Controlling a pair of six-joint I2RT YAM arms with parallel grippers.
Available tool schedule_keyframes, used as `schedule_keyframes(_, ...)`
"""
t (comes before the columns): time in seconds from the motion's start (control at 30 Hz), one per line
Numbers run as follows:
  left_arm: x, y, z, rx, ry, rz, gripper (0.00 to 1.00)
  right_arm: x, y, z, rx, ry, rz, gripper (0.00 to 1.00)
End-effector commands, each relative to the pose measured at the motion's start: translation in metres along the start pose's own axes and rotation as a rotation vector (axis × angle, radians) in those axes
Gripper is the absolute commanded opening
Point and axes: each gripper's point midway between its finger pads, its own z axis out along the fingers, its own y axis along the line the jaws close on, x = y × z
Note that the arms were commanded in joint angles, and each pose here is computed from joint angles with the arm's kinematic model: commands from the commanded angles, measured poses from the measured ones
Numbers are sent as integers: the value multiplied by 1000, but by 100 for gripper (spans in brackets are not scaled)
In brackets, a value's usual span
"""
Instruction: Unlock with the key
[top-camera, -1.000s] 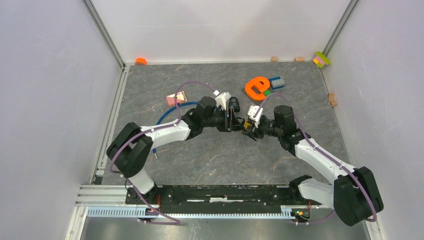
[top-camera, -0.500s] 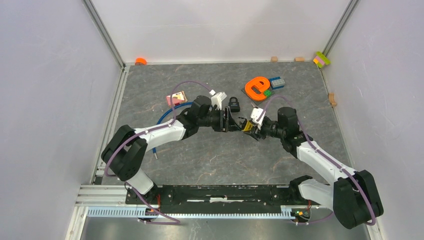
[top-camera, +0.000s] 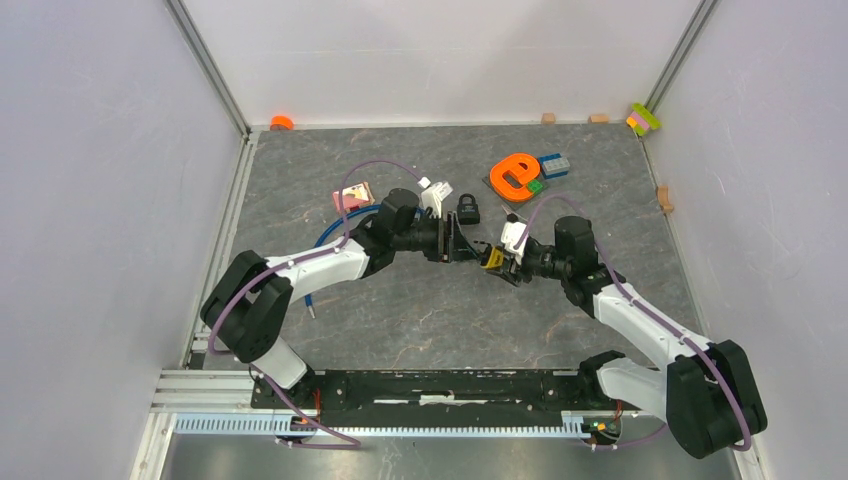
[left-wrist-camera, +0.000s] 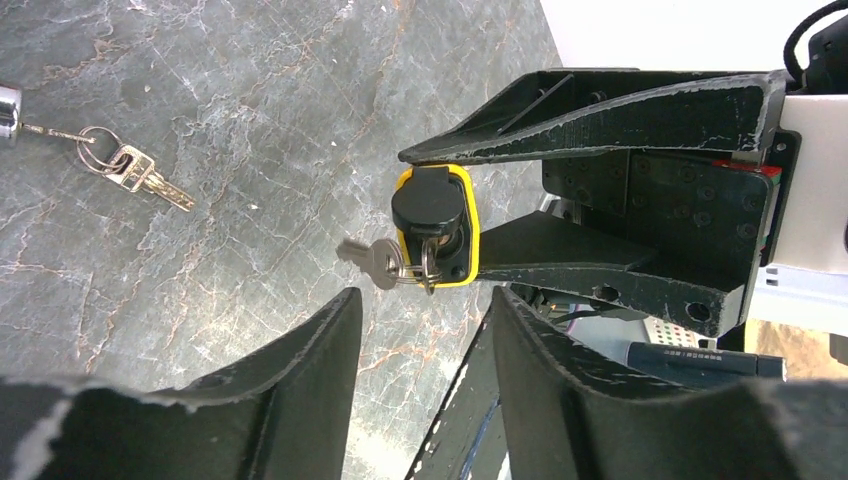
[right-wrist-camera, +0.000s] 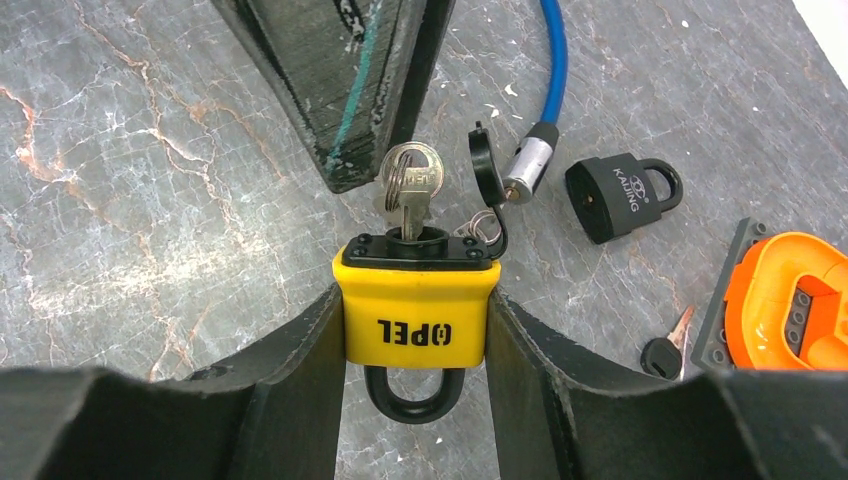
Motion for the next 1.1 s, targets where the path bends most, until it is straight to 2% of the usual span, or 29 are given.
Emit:
schedule_keyframes(0.0, -18, -14, 1, 57, -34, 49, 53, -22, -5, -2, 4, -74, -71, 0)
schedule_keyframes(0.33, -18, -11, 8, 61, -14, 34, 29, -20, -3, -2, -5, -72, -66, 0)
schedule_keyframes(0.67, -19, -13, 9, 67, -11, 31, 17, -17, 1, -1, -22, -70, -60, 0)
schedule_keyframes(0.87, -14, -10, 12, 70, 5, 2, 4, -17, -1, -2, -10, -68, -68, 0)
schedule_keyframes(1.07, -2, -4, 19, 73, 35, -96, 2, -23, -9, -3, 42, -85, -67, 0)
